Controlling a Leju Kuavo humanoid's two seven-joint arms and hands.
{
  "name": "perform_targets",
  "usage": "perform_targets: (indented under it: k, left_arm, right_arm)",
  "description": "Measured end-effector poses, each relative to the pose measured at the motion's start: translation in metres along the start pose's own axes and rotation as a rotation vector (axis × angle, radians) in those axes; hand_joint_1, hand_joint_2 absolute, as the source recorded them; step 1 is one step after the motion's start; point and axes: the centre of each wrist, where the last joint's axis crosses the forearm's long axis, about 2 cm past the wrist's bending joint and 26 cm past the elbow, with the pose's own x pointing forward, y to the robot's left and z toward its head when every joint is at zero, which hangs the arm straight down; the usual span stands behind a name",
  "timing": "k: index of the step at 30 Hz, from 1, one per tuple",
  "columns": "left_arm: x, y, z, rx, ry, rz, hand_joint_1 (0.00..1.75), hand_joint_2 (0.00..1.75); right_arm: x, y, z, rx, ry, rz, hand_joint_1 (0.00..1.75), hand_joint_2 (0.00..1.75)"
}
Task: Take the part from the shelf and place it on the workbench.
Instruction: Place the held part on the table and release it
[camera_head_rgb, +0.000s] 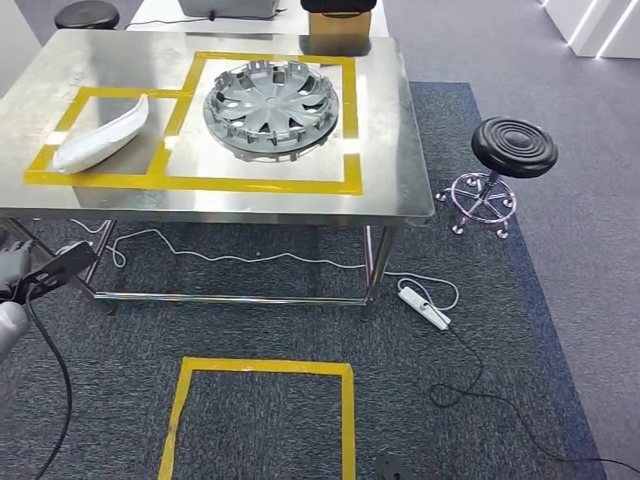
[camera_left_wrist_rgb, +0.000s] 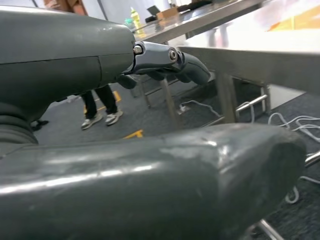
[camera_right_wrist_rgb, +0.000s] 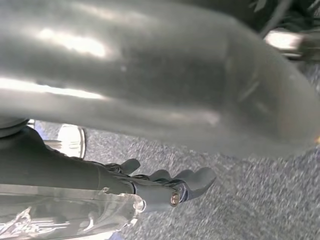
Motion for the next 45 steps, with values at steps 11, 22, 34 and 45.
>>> perform_targets:
  k: [11, 22, 34, 45]
  left_arm:
    - [-0.01, -0.06, 0.025, -0.093, 0.03, 0.036, 0.0, 0.0]
    - [0.008, -0.145, 0.076, -0.25, 0.05, 0.14, 0.0, 1.75]
    - [0.025, -0.239, 0.161, -0.69, 0.171, 0.129, 0.0, 1.75]
    - [0.023, -0.296, 0.241, -1.077, 0.285, 0.104, 0.0, 1.75]
  right_arm:
    - [-0.004, 0.001, 0.0, 0.002, 0.008, 0.001, 0.0, 0.0]
    - [-0.013, 0.005, 0.001, 0.007, 0.024, -0.004, 0.0, 0.87]
    - [-0.011, 0.005, 0.001, 0.013, 0.039, 0.007, 0.0, 1.31]
    - [-0.009, 0.004, 0.001, 0.033, 0.034, 0.012, 0.0, 0.0]
